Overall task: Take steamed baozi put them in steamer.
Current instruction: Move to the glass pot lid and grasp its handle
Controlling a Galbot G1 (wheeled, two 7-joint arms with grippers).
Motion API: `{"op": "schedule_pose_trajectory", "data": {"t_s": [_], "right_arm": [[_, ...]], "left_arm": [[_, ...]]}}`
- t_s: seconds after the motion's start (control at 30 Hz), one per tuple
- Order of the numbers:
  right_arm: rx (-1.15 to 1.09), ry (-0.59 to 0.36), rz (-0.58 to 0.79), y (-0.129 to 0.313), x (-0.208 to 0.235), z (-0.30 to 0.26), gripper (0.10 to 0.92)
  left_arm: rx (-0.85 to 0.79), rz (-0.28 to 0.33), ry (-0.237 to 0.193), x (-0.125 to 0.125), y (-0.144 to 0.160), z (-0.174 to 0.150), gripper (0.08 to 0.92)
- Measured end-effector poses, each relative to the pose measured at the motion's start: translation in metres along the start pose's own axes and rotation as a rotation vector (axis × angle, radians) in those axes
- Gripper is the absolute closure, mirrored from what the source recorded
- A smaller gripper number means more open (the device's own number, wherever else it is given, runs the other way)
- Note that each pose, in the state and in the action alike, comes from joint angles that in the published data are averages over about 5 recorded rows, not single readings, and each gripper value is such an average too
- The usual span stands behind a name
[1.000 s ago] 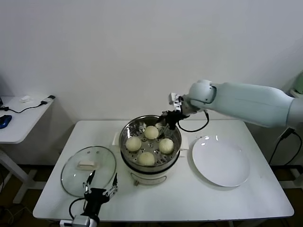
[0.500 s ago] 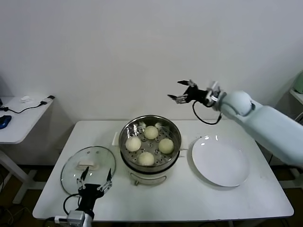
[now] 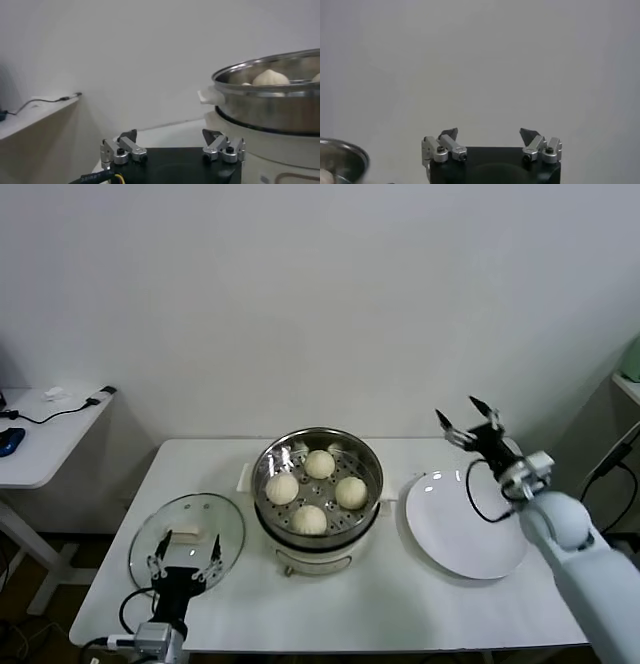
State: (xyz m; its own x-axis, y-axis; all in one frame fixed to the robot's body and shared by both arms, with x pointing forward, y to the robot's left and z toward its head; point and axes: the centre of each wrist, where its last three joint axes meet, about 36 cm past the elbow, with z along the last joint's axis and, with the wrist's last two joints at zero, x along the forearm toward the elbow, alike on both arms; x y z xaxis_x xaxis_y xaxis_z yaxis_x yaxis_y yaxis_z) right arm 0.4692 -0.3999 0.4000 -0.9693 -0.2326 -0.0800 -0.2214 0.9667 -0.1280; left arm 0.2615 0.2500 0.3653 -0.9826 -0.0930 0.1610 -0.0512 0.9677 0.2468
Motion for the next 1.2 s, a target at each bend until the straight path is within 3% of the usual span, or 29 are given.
{"op": "schedule_pose_trajectory", "data": {"t_s": [0.23, 0.43, 0.73, 1.2], "right_arm": [[-0.088, 0.076, 0.131, 0.032, 0.088, 0.068, 0.200], [-0.164, 0.140, 0.211, 0.061, 0.135, 0.096, 0.200], [-0.239, 0.196, 0.277, 0.085, 0.174, 0.110, 0.200], [-0.285, 0.224, 0.316, 0.104, 0.200, 0.114, 0.200]], "left_arm": [[-0.179, -0.082, -0.060, -0.008, 0.007, 0.019, 0.177], [-0.545, -0.158, -0.116, -0.016, 0.023, 0.051, 0.177], [-1.047, -0.094, -0.135, -0.029, 0.050, 0.101, 0.177], [-1.297, -0.070, -0.113, -0.057, 0.059, 0.125, 0.177]]}}
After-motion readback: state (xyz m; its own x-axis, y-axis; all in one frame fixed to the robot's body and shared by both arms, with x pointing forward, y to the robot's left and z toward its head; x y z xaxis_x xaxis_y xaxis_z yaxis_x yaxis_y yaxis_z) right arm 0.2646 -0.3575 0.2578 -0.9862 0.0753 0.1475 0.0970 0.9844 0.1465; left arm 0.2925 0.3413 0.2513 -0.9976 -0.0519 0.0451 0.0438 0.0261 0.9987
